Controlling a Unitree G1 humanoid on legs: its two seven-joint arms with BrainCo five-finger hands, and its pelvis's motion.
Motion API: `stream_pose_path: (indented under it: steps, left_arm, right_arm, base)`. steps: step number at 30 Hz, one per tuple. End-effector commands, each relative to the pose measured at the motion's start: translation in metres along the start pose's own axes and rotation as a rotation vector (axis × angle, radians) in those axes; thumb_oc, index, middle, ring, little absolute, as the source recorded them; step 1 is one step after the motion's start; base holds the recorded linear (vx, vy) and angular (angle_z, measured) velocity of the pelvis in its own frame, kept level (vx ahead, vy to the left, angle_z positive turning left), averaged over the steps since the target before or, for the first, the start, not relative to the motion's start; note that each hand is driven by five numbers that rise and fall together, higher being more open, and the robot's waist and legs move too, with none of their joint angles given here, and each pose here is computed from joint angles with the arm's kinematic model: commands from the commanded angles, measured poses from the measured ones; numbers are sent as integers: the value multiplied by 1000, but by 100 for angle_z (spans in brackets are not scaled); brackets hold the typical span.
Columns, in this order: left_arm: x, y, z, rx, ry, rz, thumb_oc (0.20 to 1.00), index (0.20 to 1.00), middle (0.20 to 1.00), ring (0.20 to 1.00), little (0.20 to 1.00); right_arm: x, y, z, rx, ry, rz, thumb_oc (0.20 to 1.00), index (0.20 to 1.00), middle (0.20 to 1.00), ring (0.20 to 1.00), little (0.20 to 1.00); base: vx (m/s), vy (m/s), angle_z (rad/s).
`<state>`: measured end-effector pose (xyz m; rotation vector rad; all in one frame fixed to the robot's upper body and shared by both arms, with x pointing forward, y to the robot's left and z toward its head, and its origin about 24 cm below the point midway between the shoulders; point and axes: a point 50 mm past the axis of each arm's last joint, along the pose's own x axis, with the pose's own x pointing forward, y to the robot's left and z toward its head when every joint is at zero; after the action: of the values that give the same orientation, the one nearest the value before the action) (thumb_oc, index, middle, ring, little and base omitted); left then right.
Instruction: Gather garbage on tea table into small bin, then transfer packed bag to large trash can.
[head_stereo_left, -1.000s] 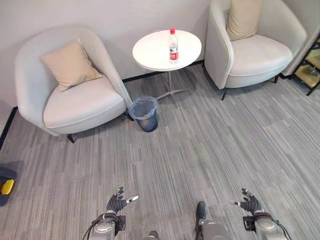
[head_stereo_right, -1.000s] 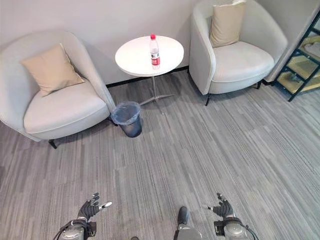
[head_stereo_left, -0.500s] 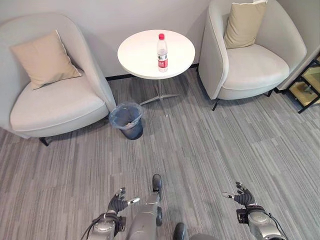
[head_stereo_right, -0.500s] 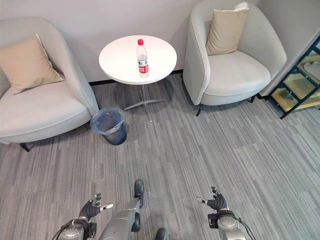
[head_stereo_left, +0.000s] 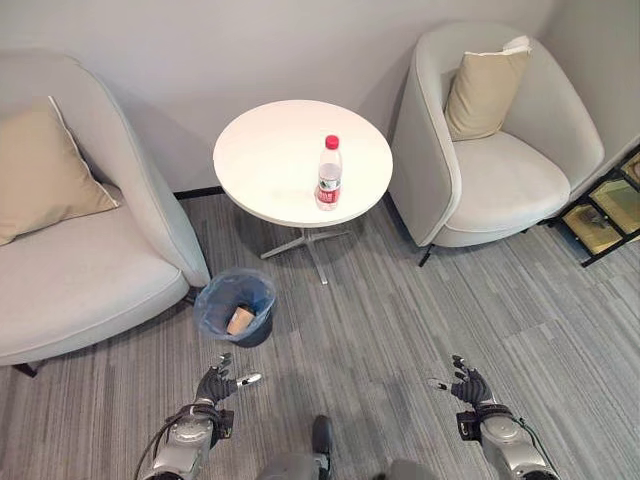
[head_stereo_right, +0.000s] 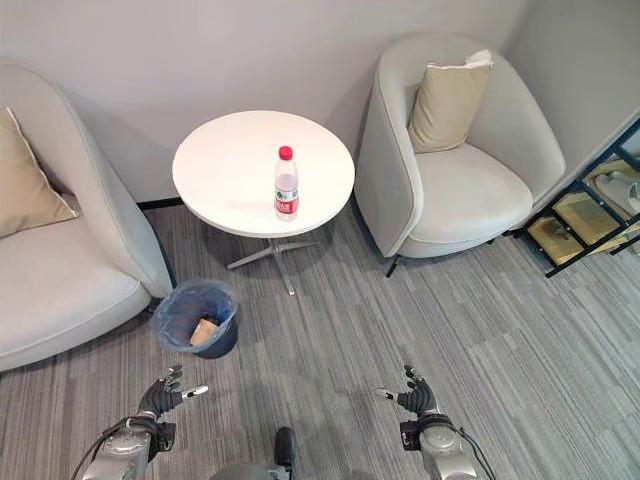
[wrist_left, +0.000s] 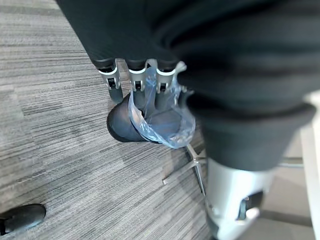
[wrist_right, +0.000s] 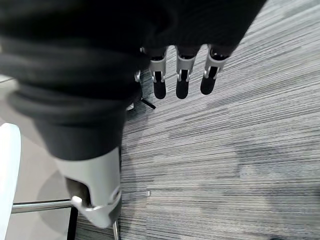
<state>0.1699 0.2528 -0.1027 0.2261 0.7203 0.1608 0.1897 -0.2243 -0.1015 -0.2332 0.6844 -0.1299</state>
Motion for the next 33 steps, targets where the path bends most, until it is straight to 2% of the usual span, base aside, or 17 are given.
stream_pose_path:
  steps: [1,17,25,33]
  left_arm:
    - [-4,3,-4,-47,-13,23,1000,1000,1000,1000,1000]
    - [-2,-16,-7,-60,12,-33,1000,1000,1000,1000,1000]
    - [0,-23,-4,-40,14,-55,1000,1000,1000,1000,1000]
    - [-5,-15,-16,-52,53,-22,1000,1000,1000,1000,1000]
  right_arm:
    - [4,-21,16,-42,-59,-46,1000,1000,1000,1000,1000]
    - [-1,-37,8,-23,-50,-82,1000,1000,1000,1000,1000]
    - [-1,-41,8,-18,-43,-94,1000,1000,1000,1000,1000]
    - [-3,-37,4,-20,-33,-85,1000,1000,1000,1000,1000]
  base:
    - [125,-14,1]
    - [200,-158,36]
    - [163,-21,18]
    - [217,97,1]
